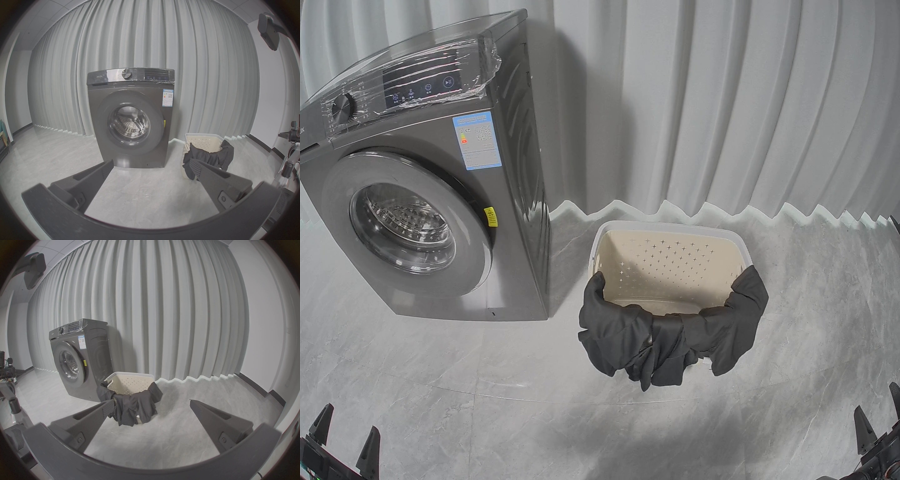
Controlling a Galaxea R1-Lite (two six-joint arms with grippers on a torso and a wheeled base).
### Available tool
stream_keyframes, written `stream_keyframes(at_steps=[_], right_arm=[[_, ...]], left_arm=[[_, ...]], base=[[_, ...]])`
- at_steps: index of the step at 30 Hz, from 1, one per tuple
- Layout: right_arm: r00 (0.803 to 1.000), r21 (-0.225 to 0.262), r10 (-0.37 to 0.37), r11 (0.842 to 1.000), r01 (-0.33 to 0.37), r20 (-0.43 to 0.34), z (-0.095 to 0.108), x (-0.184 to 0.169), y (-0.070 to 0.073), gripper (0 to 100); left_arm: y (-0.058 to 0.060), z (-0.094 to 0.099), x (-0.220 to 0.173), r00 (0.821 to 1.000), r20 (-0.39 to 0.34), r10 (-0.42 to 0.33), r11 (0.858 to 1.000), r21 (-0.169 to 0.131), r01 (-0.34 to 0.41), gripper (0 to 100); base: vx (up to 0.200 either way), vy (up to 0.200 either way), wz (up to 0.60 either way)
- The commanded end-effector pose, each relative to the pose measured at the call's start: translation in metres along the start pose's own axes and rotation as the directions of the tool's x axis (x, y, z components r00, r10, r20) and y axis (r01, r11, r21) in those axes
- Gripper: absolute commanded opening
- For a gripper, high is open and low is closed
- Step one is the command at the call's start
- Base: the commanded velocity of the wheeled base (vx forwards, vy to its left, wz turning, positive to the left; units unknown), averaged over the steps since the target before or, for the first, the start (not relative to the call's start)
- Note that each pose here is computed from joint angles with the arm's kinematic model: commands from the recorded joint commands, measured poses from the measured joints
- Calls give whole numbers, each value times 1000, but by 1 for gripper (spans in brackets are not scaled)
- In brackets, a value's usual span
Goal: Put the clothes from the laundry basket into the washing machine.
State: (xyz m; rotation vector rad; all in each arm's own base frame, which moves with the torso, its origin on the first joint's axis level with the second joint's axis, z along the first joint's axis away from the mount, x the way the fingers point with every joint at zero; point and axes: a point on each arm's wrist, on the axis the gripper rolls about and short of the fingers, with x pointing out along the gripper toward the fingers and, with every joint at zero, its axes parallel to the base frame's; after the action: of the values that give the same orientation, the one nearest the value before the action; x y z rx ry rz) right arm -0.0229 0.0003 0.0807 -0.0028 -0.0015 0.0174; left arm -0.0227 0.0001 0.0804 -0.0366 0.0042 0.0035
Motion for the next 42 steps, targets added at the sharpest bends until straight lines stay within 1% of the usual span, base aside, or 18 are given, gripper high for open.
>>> stream_keyframes(at_steps=[1, 42], right_arm=[[1000, 0, 1, 1000, -1, -1, -5, 0, 0, 100], [1000, 0, -1, 1000, 1, -1, -5, 0, 0, 100]], left_arm=[[0, -5, 0, 1000, 3, 0, 1000, 0, 0, 100], [0, -5, 0, 1000, 1, 0, 1000, -2, 0, 100]], base=[[0, 200, 0], [0, 200, 0]])
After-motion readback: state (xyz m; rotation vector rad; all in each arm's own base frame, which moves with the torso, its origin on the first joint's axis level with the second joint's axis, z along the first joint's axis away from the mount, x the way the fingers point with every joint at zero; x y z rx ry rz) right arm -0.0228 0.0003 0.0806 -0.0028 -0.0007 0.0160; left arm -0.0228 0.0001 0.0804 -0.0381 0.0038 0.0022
